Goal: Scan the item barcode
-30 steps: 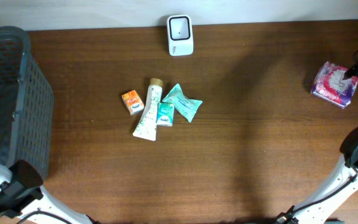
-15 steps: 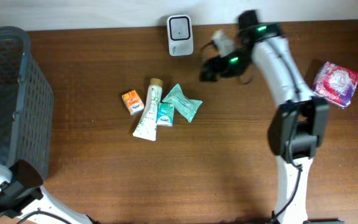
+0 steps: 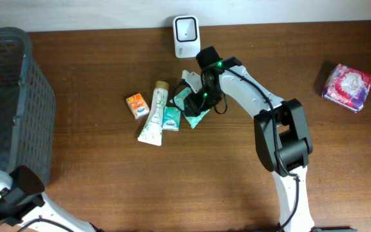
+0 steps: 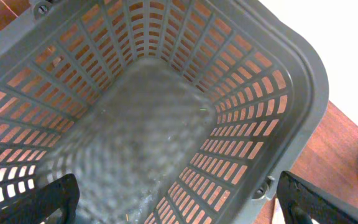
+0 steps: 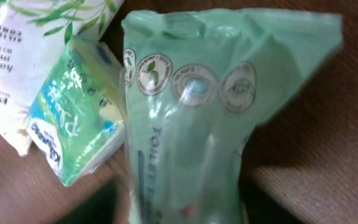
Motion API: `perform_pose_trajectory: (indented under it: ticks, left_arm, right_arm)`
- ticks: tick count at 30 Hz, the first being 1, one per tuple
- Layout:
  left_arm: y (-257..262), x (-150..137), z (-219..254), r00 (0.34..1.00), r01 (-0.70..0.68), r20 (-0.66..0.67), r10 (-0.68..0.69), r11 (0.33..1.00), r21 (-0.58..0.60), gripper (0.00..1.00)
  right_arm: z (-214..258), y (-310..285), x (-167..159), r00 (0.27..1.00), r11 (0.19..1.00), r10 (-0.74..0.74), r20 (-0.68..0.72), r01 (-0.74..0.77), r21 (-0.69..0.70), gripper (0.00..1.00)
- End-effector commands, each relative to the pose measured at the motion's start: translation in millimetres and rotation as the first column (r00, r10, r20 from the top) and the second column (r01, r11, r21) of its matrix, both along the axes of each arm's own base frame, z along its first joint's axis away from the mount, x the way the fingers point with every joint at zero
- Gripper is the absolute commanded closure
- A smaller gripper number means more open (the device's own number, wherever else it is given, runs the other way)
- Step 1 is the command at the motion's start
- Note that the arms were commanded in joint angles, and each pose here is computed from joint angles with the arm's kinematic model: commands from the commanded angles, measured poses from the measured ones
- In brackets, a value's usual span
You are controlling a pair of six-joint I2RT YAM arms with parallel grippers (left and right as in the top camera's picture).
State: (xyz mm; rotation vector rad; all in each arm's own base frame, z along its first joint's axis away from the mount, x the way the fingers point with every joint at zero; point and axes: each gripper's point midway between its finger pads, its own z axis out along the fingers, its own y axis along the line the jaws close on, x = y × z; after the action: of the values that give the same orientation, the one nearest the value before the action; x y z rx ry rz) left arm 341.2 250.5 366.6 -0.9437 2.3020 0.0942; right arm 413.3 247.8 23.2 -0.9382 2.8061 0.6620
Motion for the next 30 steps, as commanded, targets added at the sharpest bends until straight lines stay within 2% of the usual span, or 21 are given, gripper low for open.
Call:
perform_pose_trajectory:
  ticks: [1, 3, 6, 8, 10, 14, 15, 16, 17, 18, 19, 22, 24, 27, 28, 29, 30]
  left_arm:
    - [-1.9, -3.8, 8.1, 1.0, 0.007, 0.014, -0.008, 1.0, 0.02, 0.01]
    - [-1.9, -3.8, 8.1, 1.0, 0.007, 0.013, -0.008, 1.0, 0.02, 0.01]
    - [-1.9, -3.8, 8.1, 1.0, 0.007, 0.013, -0.008, 1.0, 0.02, 0.01]
    - [-1.9, -3.8, 8.1, 1.0, 0.007, 0.014, -0.008, 1.0, 0.02, 0.01]
    - [-1.9, -3.8, 8.1, 1.0, 0.007, 0.014, -0.008, 1.0, 0.02, 0.01]
    - [-1.9, -3.8, 8.1, 1.0, 0.007, 0.014, -0.008, 1.0, 0.02, 0.01]
    - [-1.9, -3.8, 8.1, 1.0, 0.007, 0.014, -0.008, 1.0, 0.02, 0.01]
    - [-1.9, -3.8, 8.1, 1.0, 0.007, 0.013, -0.008, 1.0, 0.02, 0.01]
    - [-1.9, -3.8, 8.1, 1.0, 0.007, 0.014, -0.008, 1.0, 0.02, 0.01]
    - [-1.9, -3.8, 8.1, 1.0, 0.008, 0.014, -0.008, 1.0, 0.021, 0.01]
    - [-1.9, -3.8, 8.1, 1.0, 0.007, 0.014, -0.008, 1.0, 0.02, 0.01]
    - [-1.9, -3.8, 8.1, 1.0, 0.007, 0.014, -0.008, 1.0, 0.02, 0.01]
    - [-1.9, -3.8, 8.1, 1.0, 0.007, 0.013, -0.008, 1.0, 0.02, 0.01]
    - [-1.9, -3.8, 8.1, 1.0, 0.007, 0.014, -0.008, 1.0, 0.02, 0.01]
    - [-1.9, -3.8, 8.1, 1.0, 0.007, 0.014, -0.008, 1.0, 0.02, 0.01]
    - [-1.9, -3.8, 8.1, 1.0, 0.007, 0.014, -0.008, 1.0, 0.02, 0.01]
    - [-1.9, -3.8, 8.1, 1.0, 0.007, 0.014, -0.008, 1.0, 0.02, 0.01]
  right_arm:
    - [0.8, -1.6, -0.9, 0.999, 0.999, -0.046, -0.018, 0.046, -0.011, 0.74]
    - [-0.8, -6.6, 0.2, 0.993, 0.993, -0.113, -0.037, 0.112, -0.046, 0.83]
    - [5.3, -34.5, 4.2, 0.974, 0.953, -0.224, -0.018, 0.215, -0.215, 0.94]
    - [20.2, -67.8, 9.2, 0.94, 0.862, -0.337, 0.052, 0.33, -0.385, 0.96]
    - [36.0, -93.2, 10.5, 0.902, 0.764, -0.415, 0.123, 0.419, -0.491, 0.95]
    - [30.6, -102.2, 3.2, 0.89, 0.727, -0.438, 0.124, 0.432, -0.533, 0.95]
    - [27.4, -103.0, 1.4, 0.891, 0.726, -0.438, 0.119, 0.428, -0.539, 0.8]
    - [24.7, -103.3, 0.3, 0.891, 0.725, -0.438, 0.116, 0.426, -0.541, 0.73]
    - [24.7, -103.3, 0.3, 0.892, 0.725, -0.438, 0.116, 0.426, -0.541, 0.71]
    - [24.8, -103.3, 0.3, 0.891, 0.725, -0.438, 0.116, 0.427, -0.54, 0.62]
    - [24.8, -103.3, 0.3, 0.891, 0.725, -0.438, 0.116, 0.427, -0.54, 0.48]
    - [25.0, -105.3, 3.6, 0.889, 0.723, -0.441, 0.126, 0.435, -0.536, 0.17]
    - [25.6, -112.7, 5.1, 0.88, 0.716, -0.46, 0.119, 0.447, -0.536, 0.08]
    - [51.6, -119.9, 11.1, 0.869, 0.711, -0.479, 0.126, 0.468, -0.525, 0.08]
    - [60.4, -119.1, 13.9, 0.867, 0.713, -0.479, 0.135, 0.475, -0.516, 0.12]
    - [67.7, -115.9, 15.1, 0.867, 0.72, -0.479, 0.137, 0.477, -0.504, 0.37]
    - [69.7, -108.1, 12.4, 0.872, 0.736, -0.474, 0.119, 0.467, -0.49, 0.52]
